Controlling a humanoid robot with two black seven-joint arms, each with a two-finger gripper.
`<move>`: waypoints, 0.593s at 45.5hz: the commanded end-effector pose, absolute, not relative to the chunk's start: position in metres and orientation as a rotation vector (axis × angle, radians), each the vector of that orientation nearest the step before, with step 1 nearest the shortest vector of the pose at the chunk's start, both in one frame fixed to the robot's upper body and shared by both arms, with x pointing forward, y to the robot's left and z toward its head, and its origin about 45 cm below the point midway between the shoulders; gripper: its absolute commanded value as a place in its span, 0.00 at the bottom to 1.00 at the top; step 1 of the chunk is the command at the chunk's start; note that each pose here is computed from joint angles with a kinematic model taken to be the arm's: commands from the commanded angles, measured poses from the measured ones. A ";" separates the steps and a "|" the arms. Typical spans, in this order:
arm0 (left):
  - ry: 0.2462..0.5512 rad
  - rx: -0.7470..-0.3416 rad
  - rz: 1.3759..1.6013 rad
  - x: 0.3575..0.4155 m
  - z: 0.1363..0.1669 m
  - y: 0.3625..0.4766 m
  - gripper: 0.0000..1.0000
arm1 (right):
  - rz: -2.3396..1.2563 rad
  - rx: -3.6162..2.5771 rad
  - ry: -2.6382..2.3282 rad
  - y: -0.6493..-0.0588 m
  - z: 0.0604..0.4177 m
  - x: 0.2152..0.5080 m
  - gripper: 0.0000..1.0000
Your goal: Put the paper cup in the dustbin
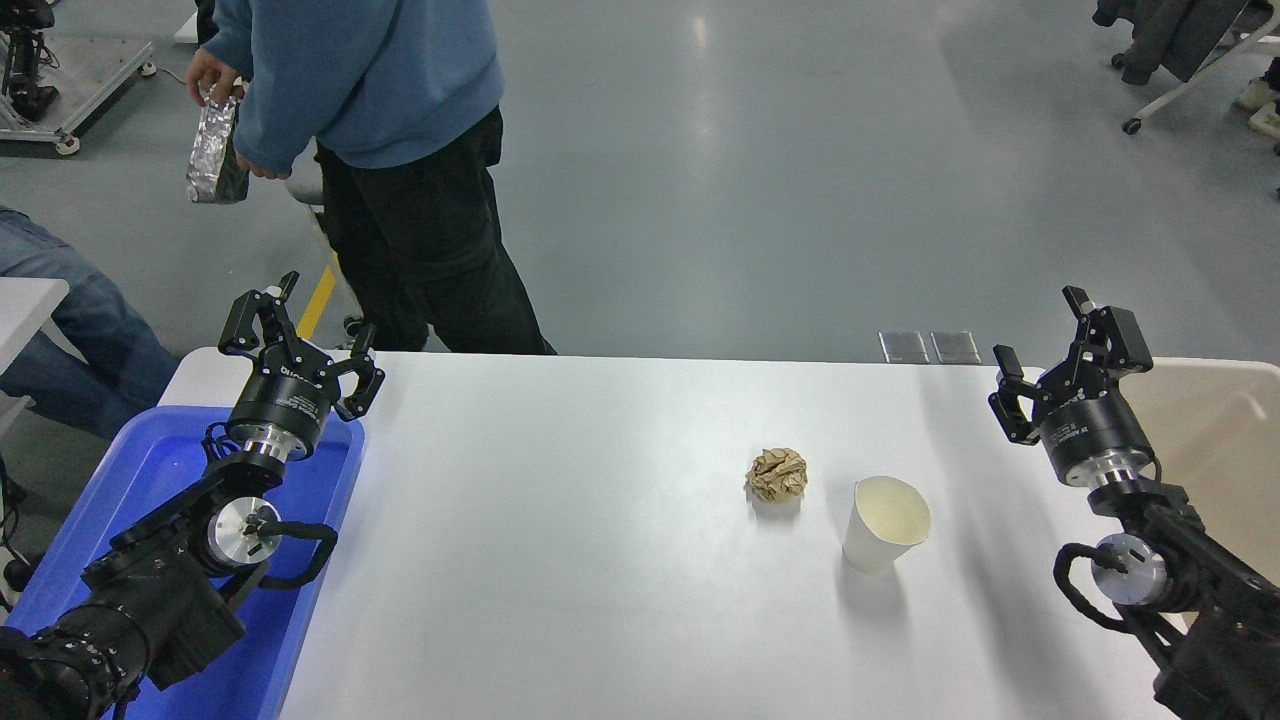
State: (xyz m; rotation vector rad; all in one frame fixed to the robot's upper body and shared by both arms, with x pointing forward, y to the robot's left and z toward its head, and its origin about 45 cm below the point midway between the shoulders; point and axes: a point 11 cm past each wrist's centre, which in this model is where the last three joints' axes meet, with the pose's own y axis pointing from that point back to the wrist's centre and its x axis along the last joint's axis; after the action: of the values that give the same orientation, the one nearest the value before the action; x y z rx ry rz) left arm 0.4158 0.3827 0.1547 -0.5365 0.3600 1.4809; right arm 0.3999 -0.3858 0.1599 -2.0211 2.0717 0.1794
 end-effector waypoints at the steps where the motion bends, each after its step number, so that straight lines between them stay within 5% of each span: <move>1: 0.360 -0.536 1.481 0.4158 0.1547 0.383 1.00 | 0.180 -2.022 2.072 -0.385 0.160 0.400 1.00; 27: 0.360 -0.536 1.481 0.4158 0.1547 0.383 1.00 | 0.180 -2.027 2.056 -0.382 0.162 0.401 1.00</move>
State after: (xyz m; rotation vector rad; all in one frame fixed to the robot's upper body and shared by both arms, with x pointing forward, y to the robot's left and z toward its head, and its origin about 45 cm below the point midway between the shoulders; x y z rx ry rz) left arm 0.4158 0.3827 0.1547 -0.5365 0.3600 1.4809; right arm 0.4004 -0.3828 0.1600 -2.0251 2.0630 0.1824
